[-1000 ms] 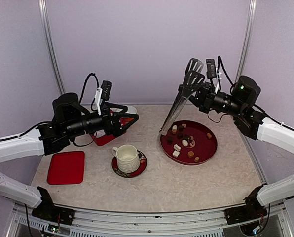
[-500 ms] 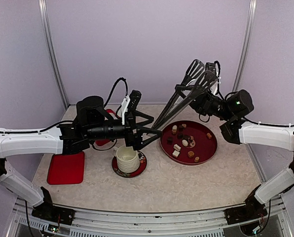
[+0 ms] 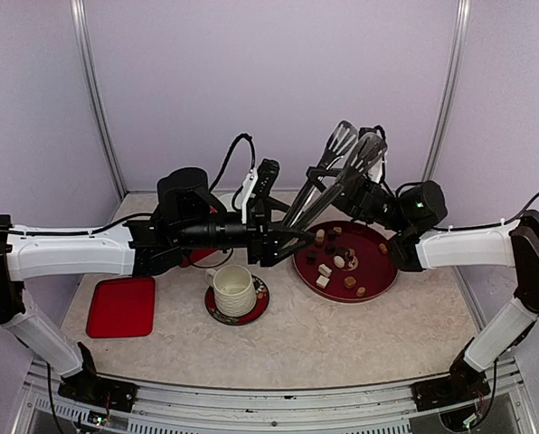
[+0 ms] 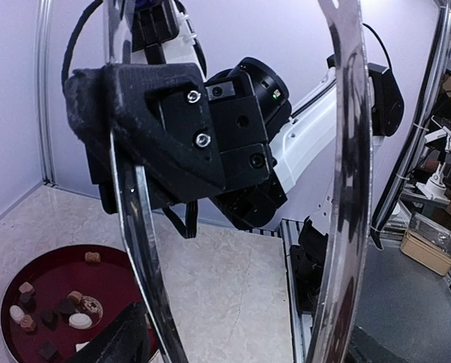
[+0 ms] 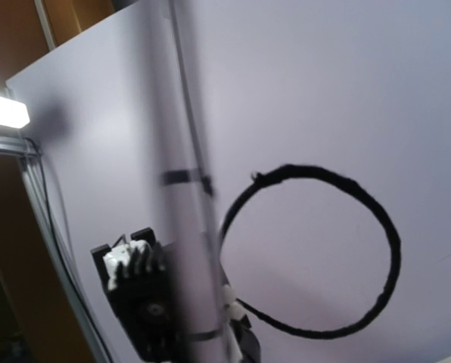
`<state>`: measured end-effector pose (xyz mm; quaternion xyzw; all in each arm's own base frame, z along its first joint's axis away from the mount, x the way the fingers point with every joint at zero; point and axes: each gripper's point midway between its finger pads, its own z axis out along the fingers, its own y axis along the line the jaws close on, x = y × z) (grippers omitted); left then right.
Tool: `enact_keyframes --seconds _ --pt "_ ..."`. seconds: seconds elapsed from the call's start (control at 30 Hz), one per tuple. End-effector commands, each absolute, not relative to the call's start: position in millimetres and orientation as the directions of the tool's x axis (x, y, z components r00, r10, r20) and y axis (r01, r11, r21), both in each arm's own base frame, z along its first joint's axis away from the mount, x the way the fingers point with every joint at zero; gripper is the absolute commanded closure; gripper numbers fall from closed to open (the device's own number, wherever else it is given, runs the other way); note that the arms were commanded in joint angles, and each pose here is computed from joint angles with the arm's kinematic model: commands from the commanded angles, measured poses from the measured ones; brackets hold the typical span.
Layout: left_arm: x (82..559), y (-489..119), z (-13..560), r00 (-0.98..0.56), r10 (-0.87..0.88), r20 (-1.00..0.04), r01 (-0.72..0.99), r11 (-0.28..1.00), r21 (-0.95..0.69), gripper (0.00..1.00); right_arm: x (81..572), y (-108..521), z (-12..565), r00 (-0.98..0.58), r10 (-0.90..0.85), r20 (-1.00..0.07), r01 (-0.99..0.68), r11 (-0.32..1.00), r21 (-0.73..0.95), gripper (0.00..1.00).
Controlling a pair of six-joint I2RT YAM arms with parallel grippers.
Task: Pack the chocolate
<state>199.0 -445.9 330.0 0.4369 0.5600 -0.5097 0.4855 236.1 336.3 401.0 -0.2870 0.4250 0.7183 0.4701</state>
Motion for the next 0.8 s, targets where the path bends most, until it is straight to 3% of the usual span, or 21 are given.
enact_keyframes --seconds 0.0,0.67,0.77 --pt "194.3 -451.2 342.6 -0.091 -0.022 -0.996 0.992 0.085 -0.092 0.34 228.9 334.5 408.9 -0.418 0.472 -0.776 -0.908 -0.254 0.334 1.00" --pt "203.8 -461.4 336.3 -0.179 0.001 -0.984 0.978 0.106 -0.178 0.64 229.6 331.8 399.6 -0.426 0.494 -0.758 -0.904 -0.260 0.339 1.00" --pt "203.2 -459.5 336.3 -0.175 0.008 -0.985 0.979 0.111 -0.173 0.68 235.0 328.5 397.0 -0.432 0.498 -0.752 -0.902 -0.244 0.356 0.86"
